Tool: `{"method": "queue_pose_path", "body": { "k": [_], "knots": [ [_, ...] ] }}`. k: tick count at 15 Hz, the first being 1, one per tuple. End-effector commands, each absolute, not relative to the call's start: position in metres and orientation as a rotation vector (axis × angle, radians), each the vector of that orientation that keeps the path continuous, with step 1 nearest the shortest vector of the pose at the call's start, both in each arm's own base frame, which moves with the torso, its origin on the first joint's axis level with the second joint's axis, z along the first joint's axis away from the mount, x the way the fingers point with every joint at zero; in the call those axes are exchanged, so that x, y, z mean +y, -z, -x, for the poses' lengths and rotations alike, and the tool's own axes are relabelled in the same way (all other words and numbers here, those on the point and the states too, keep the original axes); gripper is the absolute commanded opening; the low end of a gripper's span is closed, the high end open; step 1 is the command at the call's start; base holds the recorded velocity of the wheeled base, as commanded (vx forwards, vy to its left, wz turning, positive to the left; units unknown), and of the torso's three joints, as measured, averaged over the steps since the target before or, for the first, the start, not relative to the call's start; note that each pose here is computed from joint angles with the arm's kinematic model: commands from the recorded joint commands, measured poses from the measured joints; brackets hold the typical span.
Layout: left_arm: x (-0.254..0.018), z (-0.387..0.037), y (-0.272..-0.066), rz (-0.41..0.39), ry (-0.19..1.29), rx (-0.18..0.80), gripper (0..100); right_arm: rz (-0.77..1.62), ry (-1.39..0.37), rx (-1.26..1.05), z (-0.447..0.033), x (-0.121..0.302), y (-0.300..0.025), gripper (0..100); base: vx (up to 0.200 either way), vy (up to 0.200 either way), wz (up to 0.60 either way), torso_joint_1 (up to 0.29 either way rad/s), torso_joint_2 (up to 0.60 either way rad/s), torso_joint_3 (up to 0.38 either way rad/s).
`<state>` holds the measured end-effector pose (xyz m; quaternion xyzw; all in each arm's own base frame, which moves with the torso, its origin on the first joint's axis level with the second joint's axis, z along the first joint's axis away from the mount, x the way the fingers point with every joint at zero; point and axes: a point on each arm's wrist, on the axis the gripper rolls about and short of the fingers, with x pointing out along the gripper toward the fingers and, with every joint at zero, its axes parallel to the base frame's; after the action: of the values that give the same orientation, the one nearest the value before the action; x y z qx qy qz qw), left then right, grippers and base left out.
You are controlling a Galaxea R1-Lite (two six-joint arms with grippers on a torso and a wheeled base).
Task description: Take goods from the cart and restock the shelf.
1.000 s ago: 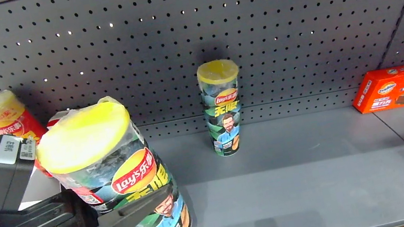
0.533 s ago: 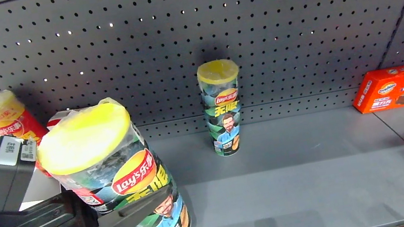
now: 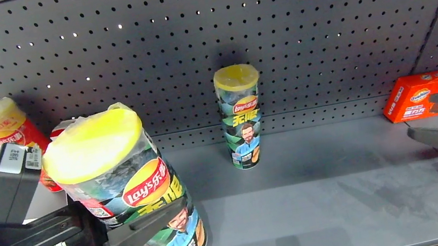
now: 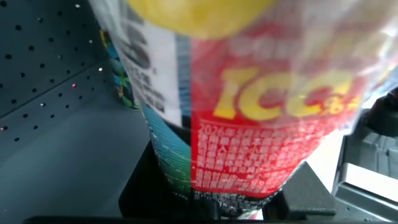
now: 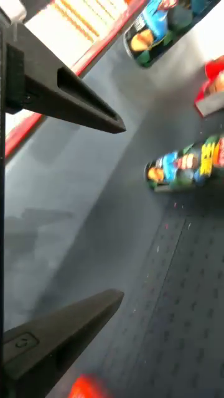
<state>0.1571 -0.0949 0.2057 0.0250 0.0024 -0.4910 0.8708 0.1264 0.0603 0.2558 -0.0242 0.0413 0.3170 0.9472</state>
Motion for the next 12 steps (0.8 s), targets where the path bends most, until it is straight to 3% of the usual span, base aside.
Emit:
{"method": "queue_pose_path", "body": {
  "k": [1,9,12],
  "knots": [
    [-0.096,-0.159,-0.205,-0.052,1.027,0.012,0,0.062,-0.66,0.175,-0.166,0.082,-0.249,100,0.0,0.0,0.0,0.0,0.0,0.0],
    [-0.097,-0.161,-0.21,-0.05,1.025,-0.006,0,0.104,-0.756,0.104,-0.251,0.119,-0.238,100,0.0,0.0,0.0,0.0,0.0,0.0],
    [-0.097,-0.161,-0.21,-0.05,1.023,-0.007,0,0.15,-0.921,-0.001,-0.288,0.131,-0.237,100,0.0,0.0,0.0,0.0,0.0,0.0]
  ]
}}
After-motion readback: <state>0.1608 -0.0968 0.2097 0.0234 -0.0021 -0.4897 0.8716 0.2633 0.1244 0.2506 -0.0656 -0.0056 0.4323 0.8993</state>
